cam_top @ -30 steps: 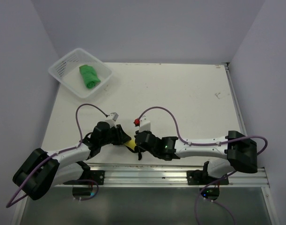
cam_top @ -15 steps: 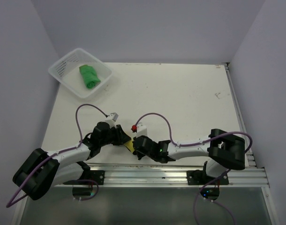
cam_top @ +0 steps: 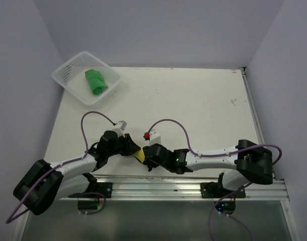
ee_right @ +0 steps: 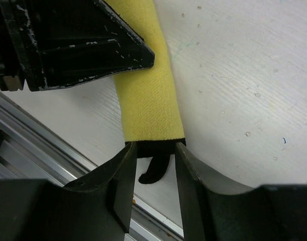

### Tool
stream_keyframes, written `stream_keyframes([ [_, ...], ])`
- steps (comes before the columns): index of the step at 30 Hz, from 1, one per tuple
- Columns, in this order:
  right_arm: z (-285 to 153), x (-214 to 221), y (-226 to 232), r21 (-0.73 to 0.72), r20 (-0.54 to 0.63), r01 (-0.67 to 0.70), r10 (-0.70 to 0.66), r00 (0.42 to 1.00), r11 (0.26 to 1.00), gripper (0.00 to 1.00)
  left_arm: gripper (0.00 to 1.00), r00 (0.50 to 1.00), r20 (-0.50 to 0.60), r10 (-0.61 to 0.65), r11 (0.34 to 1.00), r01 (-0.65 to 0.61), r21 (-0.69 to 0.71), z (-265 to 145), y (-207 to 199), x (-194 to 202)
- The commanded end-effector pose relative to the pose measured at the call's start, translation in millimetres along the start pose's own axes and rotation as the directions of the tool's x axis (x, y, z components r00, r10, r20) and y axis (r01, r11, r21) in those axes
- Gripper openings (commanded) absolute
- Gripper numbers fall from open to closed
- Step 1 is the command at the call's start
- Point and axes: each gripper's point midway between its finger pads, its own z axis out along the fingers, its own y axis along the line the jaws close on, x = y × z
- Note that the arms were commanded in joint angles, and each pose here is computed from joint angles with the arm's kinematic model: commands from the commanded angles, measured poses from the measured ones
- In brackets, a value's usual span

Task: Roll the towels
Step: Roll the towel, then place the rolled towel into the container

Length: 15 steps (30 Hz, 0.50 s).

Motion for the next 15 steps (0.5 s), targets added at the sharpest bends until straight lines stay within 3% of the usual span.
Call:
stream_keyframes([
  [1, -1.0, -9.1, -4.9, 0.032, 0.005, -0.027, 0.026, 1.0, 0.999, 0.4, 0.33, 0.998, -0.06, -0.011, 0.995, 0.005, -0.1, -5.4, 27.6, 21.6],
  [6, 8.8, -5.9, -10.1, 0.016, -0.019, -0.1, 0.101, 0.995, 0.995, 0.47, 0.34, 0.998, -0.055, -0.004, 0.996, 0.0, -0.086, -7.7, 24.7, 21.0],
  [15, 19.6, 10.9, 0.7, -0.075, -0.066, -0.155, 0.15, 0.986, 0.985, 0.49, 0.34, 0.999, -0.05, -0.006, 0.996, 0.002, -0.084, -8.3, 24.4, 20.6],
])
